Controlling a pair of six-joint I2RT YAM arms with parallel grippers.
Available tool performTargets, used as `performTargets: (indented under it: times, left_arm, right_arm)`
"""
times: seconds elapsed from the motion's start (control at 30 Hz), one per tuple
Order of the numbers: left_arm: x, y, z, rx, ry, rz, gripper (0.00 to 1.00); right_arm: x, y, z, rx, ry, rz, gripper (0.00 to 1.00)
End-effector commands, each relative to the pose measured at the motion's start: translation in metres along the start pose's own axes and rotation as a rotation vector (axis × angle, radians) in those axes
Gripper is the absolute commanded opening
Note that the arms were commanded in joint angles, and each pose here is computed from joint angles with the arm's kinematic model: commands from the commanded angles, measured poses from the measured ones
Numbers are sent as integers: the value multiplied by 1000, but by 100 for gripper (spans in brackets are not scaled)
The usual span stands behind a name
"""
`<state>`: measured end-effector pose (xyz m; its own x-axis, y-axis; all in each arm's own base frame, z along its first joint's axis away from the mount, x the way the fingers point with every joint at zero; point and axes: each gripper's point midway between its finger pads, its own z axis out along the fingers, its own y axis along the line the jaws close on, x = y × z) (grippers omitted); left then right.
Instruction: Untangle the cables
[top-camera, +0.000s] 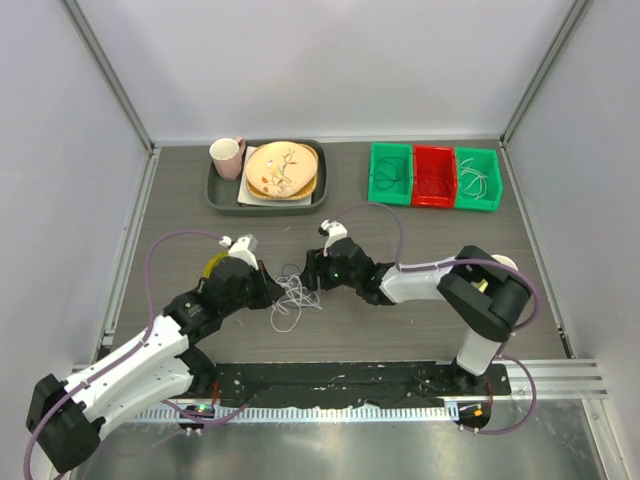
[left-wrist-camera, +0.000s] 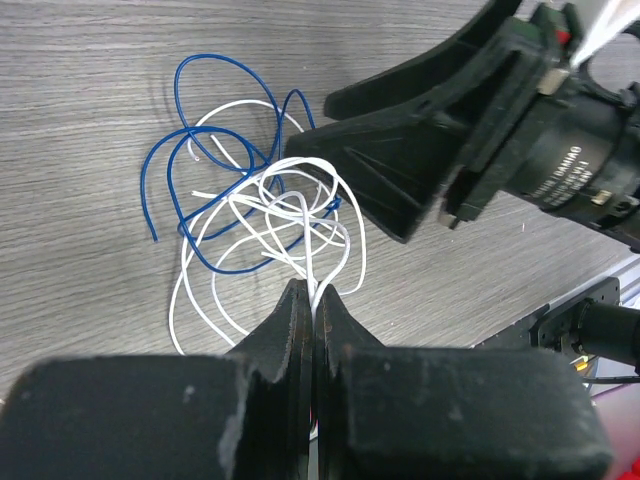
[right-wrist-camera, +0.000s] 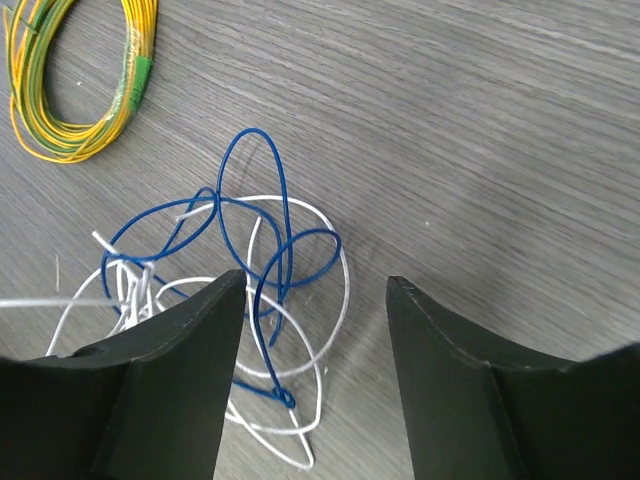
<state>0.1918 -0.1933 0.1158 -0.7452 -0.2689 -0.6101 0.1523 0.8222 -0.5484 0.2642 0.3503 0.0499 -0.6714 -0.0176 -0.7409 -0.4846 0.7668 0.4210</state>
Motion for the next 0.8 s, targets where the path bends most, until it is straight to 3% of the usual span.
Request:
performTargets:
  times: [0.0, 0.07, 0.1, 0.17, 0.2, 0.3, 0.53, 0.67, 0.77]
  left_arm:
    - [-5, -1, 2, 2, -24, -8, 0]
    - [-7, 2, 2, -20, -28, -3, 0]
    - [-8, 4, 2, -35, -32, -5, 0]
    - [-11, 11, 2, -71, -57, -20, 0]
    - [-11, 13, 2, -82, -59, -24, 0]
    - [-16, 22, -1, -138, -80, -38, 0]
    - [-39, 82, -31, -484, -267, -173, 0]
    - [-36, 115, -51, -666, -278, -227, 0]
    - [-35, 131, -51, -726, -251, -264, 0]
  right_arm:
    - [-22, 28, 17, -72, -51, 2, 59]
    - [-21, 32, 18, -74, -52, 19, 52]
    - [-25, 36, 17, -92, -72, 26, 41]
    - [-29, 39, 13, -105, -94, 39, 28]
    - [-31, 38, 11, -99, -104, 43, 14]
    - [-36, 30, 0, -55, -139, 59, 1]
    - [-59, -32, -56, 245, -333, 165, 1]
    - [-58, -98, -116, 551, -468, 208, 1]
    - [-55, -126, -159, 664, -552, 249, 1]
